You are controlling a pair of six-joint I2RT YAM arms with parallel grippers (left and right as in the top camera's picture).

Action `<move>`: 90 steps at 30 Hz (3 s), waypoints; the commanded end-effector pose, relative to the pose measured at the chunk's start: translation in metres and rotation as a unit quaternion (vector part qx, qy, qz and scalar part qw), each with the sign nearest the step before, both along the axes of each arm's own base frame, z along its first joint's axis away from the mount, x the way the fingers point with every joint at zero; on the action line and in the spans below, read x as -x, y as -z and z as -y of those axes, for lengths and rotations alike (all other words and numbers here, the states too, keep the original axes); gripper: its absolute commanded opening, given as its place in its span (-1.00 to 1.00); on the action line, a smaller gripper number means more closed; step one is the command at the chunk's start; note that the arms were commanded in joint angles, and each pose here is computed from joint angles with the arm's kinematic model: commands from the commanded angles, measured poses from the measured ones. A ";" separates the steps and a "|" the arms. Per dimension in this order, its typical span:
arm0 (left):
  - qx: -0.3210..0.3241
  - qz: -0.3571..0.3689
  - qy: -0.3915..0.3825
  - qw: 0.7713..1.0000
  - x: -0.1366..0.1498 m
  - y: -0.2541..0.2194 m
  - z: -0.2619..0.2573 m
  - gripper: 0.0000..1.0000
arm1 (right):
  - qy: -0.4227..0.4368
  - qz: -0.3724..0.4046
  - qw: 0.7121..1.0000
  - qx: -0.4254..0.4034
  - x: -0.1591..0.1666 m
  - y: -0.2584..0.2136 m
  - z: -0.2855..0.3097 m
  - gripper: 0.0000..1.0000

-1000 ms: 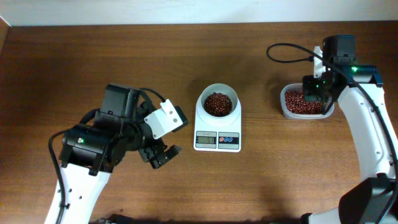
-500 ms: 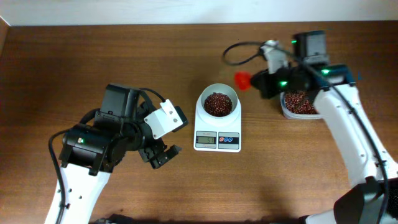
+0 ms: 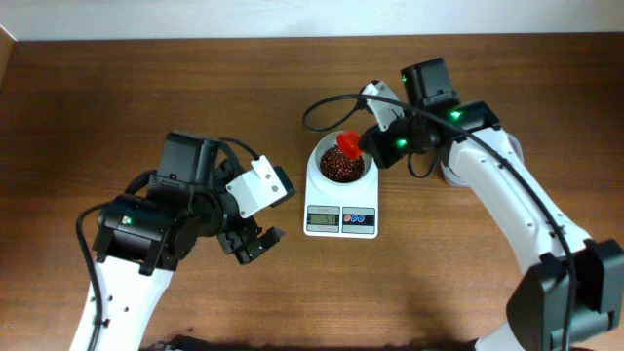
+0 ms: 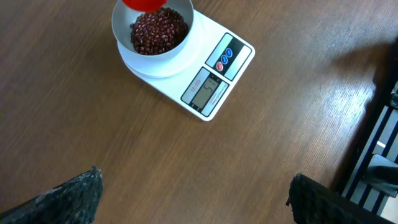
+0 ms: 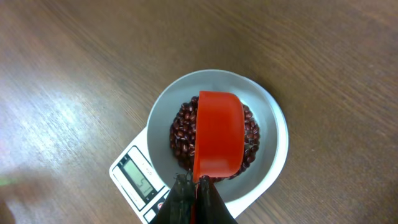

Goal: Scoop and weigh 50g on scale
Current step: 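Carry the filled red scoop left over the white bowl, then tilt the red scoop to pour beans into the white bowl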

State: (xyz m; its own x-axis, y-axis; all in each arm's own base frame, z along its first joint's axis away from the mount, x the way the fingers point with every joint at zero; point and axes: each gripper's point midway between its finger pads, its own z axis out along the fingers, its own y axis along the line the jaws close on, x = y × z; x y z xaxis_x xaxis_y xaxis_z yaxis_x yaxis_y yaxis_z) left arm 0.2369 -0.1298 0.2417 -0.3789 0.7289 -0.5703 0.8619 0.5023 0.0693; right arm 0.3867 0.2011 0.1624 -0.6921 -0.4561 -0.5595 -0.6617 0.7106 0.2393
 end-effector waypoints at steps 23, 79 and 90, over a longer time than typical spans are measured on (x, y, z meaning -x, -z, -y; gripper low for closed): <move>0.004 0.010 -0.005 1.000 -0.002 -0.007 -0.001 0.98 | 0.015 -0.005 0.997 0.077 -0.018 0.047 0.006 -0.92; 0.004 0.010 -0.005 1.000 -0.002 -0.007 -0.001 0.98 | -0.015 -0.041 0.998 -0.041 0.011 -0.021 -0.011 -0.92; 0.004 0.010 -0.005 1.000 -0.002 -0.007 -0.001 0.98 | 0.015 -0.079 0.993 -0.085 0.010 -0.026 0.010 -0.92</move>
